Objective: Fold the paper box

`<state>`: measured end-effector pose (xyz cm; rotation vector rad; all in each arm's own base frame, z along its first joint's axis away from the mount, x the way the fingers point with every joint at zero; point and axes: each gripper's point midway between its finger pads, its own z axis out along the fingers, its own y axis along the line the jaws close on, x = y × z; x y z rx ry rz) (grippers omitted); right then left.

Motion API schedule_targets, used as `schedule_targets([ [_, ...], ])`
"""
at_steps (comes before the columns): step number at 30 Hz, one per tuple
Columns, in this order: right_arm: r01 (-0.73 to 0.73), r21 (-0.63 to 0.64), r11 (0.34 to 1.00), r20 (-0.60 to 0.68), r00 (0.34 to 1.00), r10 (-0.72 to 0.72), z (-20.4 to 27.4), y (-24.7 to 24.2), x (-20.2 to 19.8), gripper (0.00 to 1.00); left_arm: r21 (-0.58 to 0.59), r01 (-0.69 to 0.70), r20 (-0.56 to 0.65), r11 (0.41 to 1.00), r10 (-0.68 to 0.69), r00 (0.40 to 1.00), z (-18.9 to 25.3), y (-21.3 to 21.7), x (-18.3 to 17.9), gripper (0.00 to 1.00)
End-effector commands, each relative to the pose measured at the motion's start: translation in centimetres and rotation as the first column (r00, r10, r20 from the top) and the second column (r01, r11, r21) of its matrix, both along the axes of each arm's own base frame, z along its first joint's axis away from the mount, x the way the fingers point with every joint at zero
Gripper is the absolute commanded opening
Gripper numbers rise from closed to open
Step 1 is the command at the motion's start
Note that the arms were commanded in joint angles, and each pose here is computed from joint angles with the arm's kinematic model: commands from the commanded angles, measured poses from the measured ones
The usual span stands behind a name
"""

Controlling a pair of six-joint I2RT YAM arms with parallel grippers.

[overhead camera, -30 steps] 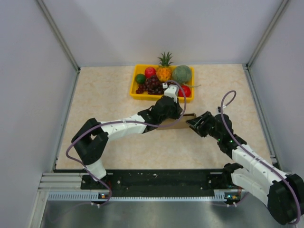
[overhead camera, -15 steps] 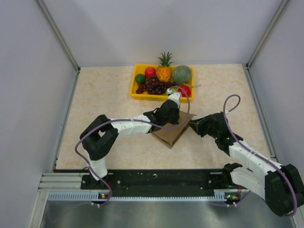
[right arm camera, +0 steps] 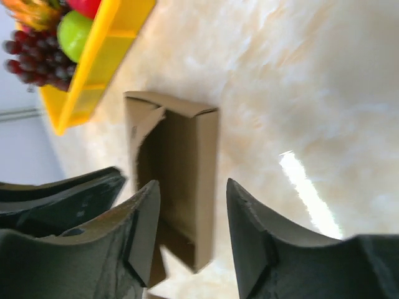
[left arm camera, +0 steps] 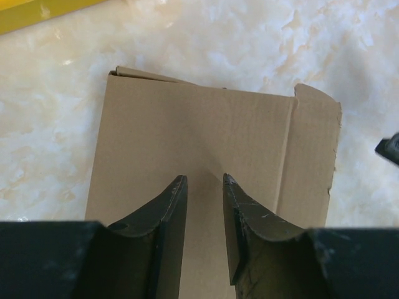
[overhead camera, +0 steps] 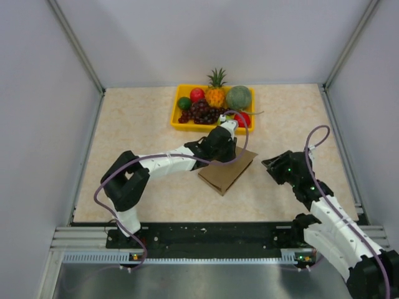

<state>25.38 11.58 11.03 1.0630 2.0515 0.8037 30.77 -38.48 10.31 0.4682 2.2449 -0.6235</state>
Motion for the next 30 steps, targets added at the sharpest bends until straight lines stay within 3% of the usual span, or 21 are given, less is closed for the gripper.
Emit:
schedule_targets([
  [1,-0.167,-0.319,0.933,0.061,0.979,0.196,0.0,-2.7,-0.4,0.51,-0.079,0.117,0.023,0.99,-0.115,0.993,4.5,-0.5,-1.6,0.36],
  [3,-0.246,-0.442,0.863,0.132,0.933,0.334,3.4,-2.3,0.9,0.61,-0.061,0.121,0.032,0.991,-0.119,0.992,4.9,0.4,-1.9,0.41],
  [6,-0.299,-0.456,0.838,0.158,0.9,0.407,6.6,-1.7,3.1,0.57,-0.09,0.149,0.067,0.985,-0.143,0.987,5.2,1.2,-2.1,0.44],
  [7,-0.294,-0.448,0.844,0.189,0.892,0.411,7.6,-1.5,3.8,0.49,-0.106,0.18,0.066,0.978,-0.173,0.983,4.9,0.9,-2.4,0.39],
  [9,-0.382,-0.383,0.841,0.22,0.846,0.485,8.2,0.7,4.7,0.47,-0.152,0.294,0.044,0.944,-0.291,0.956,5.3,-0.5,-4.0,0.29],
  [11,-0.45,-0.352,0.821,0.286,0.784,0.552,10.1,2.7,5.7,0.32,-0.182,0.335,0.01,0.924,-0.339,0.941,4.8,-1.3,-4.8,0.22],
  [14,-0.513,-0.238,0.825,0.352,0.746,0.566,10.2,5.0,6.9,0.31,-0.213,0.344,-0.041,0.914,-0.36,0.932,3.4,-2.2,-5.2,0.18],
  [16,-0.573,-0.159,0.804,0.296,0.749,0.593,7.7,6.0,7.3,0.29,-0.198,0.325,-0.096,0.925,-0.348,0.932,1.4,-2.2,-5.2,0.17],
  [18,-0.632,-0.105,0.767,0.328,0.707,0.627,7.2,7.4,7.3,0.25,-0.178,0.306,-0.115,0.935,-0.328,0.938,0.2,-2.2,-5.0,0.17],
  [20,-0.646,-0.061,0.761,0.321,0.709,0.628,5.1,7.9,7.0,0.21,-0.153,0.294,-0.145,0.944,-0.315,0.938,-1.7,-2.0,-4.9,0.16],
  [22,-0.652,-0.042,0.757,0.293,0.717,0.633,3.2,8.2,6.9,0.17,-0.139,0.28,-0.158,0.95,-0.3,0.941,-3.3,-1.7,-4.9,0.16],
  [30,-0.635,-0.058,0.77,0.182,0.752,0.634,-3.4,7.4,7.0,0.16,-0.097,0.249,-0.178,0.964,-0.263,0.948,-6.4,-1.0,-4.6,0.17],
])
